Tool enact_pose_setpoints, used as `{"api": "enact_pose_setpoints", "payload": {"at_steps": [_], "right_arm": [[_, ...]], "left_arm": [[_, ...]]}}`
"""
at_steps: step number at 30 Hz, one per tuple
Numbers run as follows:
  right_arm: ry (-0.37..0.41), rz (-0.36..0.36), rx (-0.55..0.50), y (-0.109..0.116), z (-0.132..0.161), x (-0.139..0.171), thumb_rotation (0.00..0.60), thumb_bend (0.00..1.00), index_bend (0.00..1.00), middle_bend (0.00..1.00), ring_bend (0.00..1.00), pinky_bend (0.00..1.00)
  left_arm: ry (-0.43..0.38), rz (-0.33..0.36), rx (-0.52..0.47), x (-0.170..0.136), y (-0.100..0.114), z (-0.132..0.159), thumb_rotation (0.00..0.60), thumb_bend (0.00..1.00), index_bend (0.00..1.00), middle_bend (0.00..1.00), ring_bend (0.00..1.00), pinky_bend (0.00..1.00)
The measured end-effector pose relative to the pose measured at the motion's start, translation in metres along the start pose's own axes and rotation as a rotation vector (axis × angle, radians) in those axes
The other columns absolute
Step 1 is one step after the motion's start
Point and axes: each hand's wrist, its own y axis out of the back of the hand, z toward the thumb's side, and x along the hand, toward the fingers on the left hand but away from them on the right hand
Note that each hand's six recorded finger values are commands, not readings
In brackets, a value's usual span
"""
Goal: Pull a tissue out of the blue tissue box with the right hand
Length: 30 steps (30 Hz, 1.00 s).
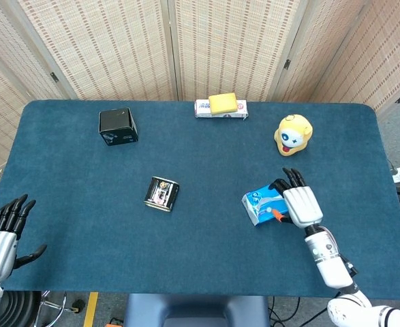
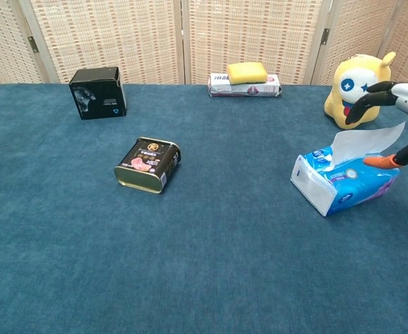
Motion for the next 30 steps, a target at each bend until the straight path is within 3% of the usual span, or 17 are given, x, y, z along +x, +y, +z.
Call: {"api": "enact_pose_setpoints", "payload": {"at_steps": [5,14,21,30], "right_arm": [[-0.022,-0.016,0.022,-0.006,-0.003,-0.007,0.6,0.32,0.65,0.51,0.11,0.0],[-0.029,-0.044,0.002,-0.002,-0.008,-0.003,0.6,0.49,0.7,0.56,0.13,0.0],[0.055,-0.157,-0.063,0.036,0.005,0.019,0.6,0.5,0.7,0.56,0.13,0.0],[0.19,-0.328,-0.125,0.082,0.015,0.079,0.6,0.49,0.7,0.55,0.13,0.0]], "left_arm": [[-0.001,-0.001,0.0,0.0,0.0,0.0,0.6,0.22,0.0,0.0,0.0,0.13],[-0.003,-0.001,0.001,0.0,-0.001,0.0,0.6,0.22,0.0,0.0,0.0,0.13],[-0.001,0.0,0.001,0.0,0.0,0.0,0.6,0.22,0.0,0.0,0.0,0.13],[-0.01,-0.002,0.013,-0.001,-0.002,0.003,0.6,0.22,0.0,0.0,0.0,0.13]]}}
